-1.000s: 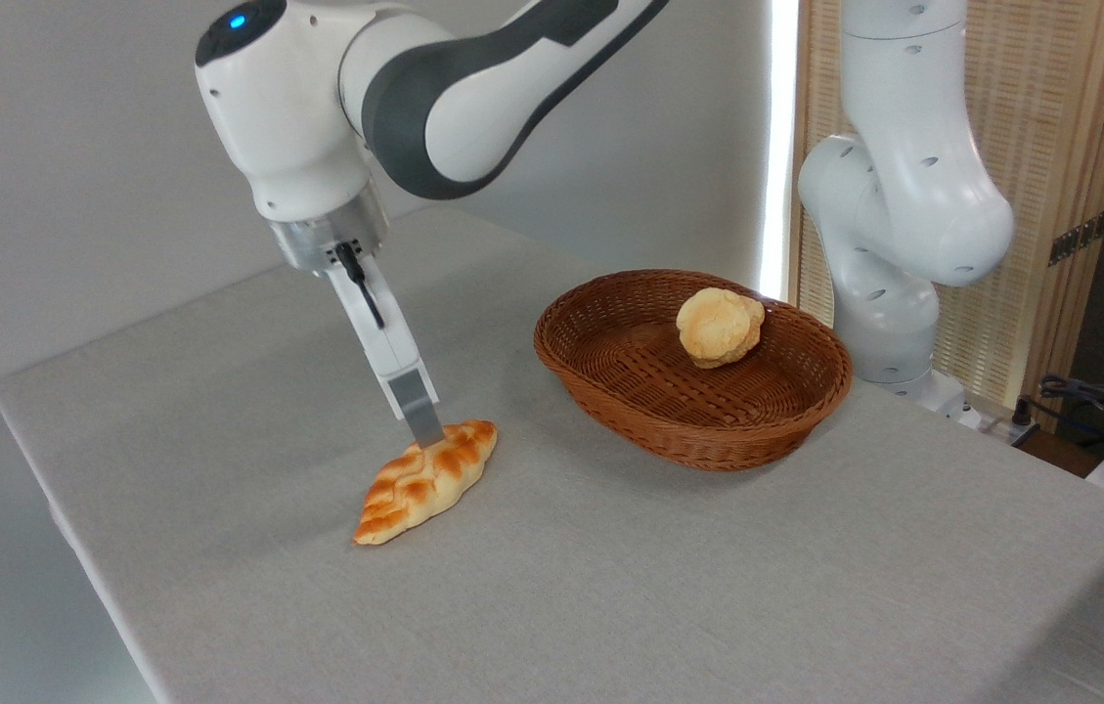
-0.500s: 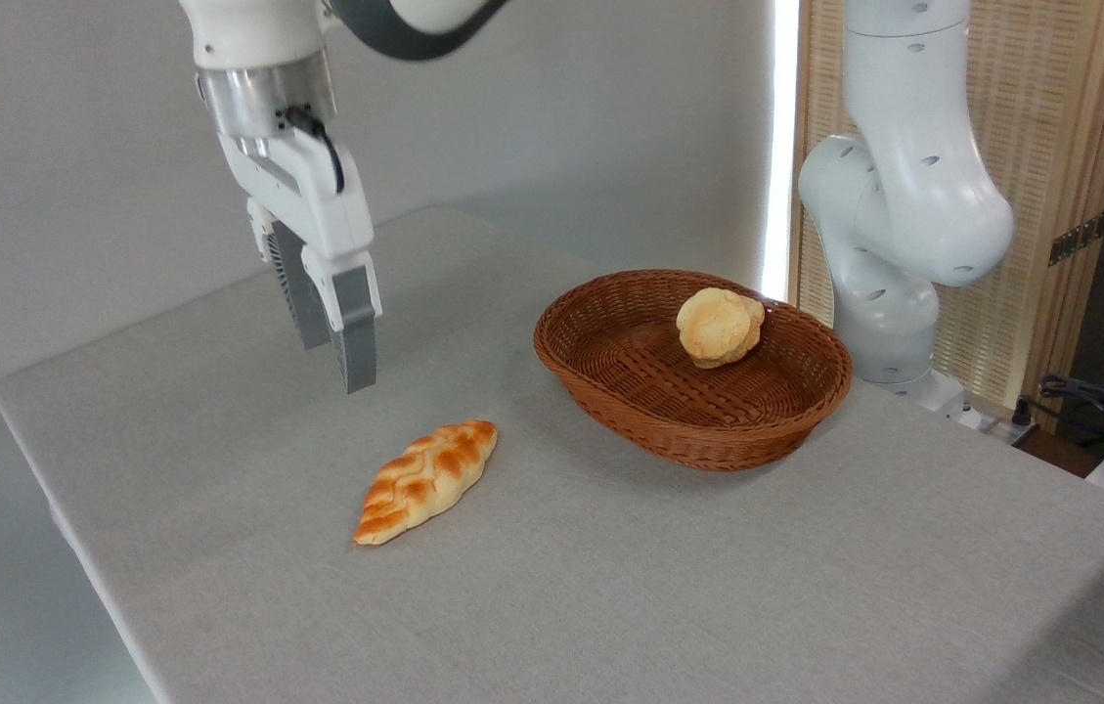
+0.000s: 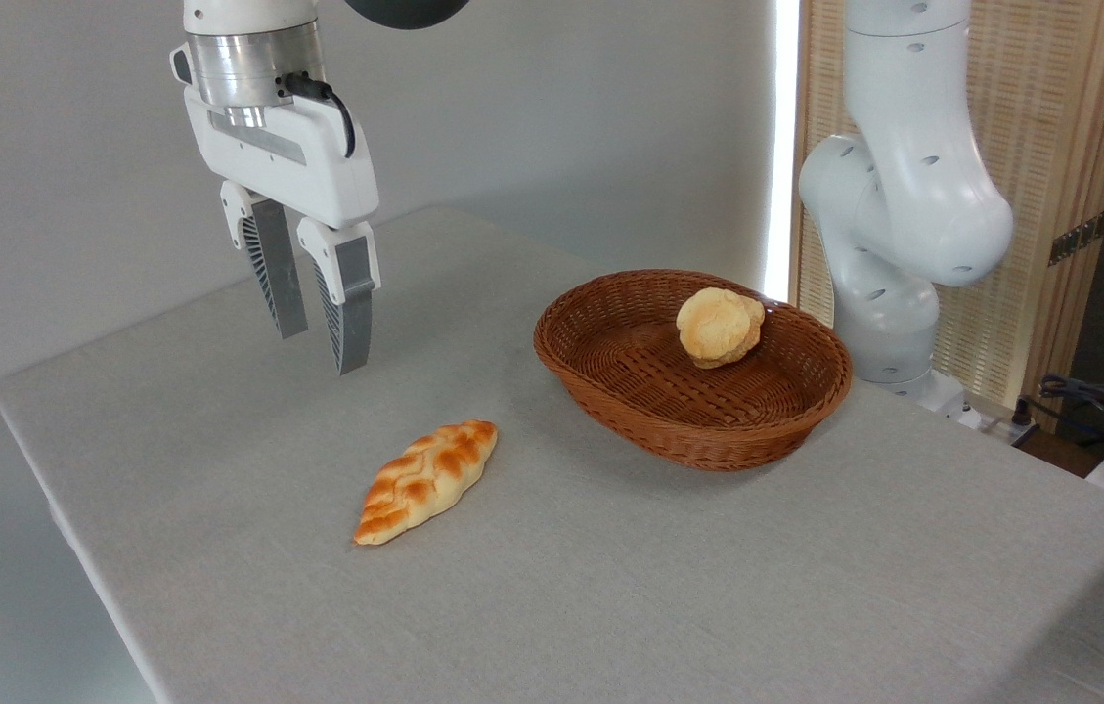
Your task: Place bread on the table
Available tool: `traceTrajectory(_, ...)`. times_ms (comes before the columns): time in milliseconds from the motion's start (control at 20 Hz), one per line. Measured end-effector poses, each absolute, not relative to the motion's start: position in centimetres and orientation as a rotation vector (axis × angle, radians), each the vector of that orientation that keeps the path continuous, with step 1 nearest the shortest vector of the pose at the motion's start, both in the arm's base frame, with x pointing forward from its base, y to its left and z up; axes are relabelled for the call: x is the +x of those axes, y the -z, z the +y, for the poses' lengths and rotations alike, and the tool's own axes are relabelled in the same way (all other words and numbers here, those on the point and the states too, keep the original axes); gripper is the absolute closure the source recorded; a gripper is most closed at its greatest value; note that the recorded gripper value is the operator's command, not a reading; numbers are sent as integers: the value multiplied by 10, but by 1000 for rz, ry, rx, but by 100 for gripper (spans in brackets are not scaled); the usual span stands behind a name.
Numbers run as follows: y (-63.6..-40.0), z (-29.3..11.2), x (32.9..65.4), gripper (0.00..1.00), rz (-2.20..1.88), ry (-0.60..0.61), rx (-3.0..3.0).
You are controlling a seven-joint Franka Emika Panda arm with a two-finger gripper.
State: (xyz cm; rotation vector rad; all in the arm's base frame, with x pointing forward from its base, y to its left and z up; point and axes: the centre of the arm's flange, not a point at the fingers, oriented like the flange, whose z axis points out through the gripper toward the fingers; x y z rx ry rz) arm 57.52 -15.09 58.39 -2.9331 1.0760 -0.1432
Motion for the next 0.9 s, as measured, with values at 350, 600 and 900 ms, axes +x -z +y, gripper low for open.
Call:
traceTrajectory(350, -583, -150, 576, 0, 1087, 140, -2929)
traceTrajectory(600, -585, -143, 574, 0, 1199, 130, -2891)
traceTrajectory(900, -588, -127, 577, 0, 1167, 137, -2910)
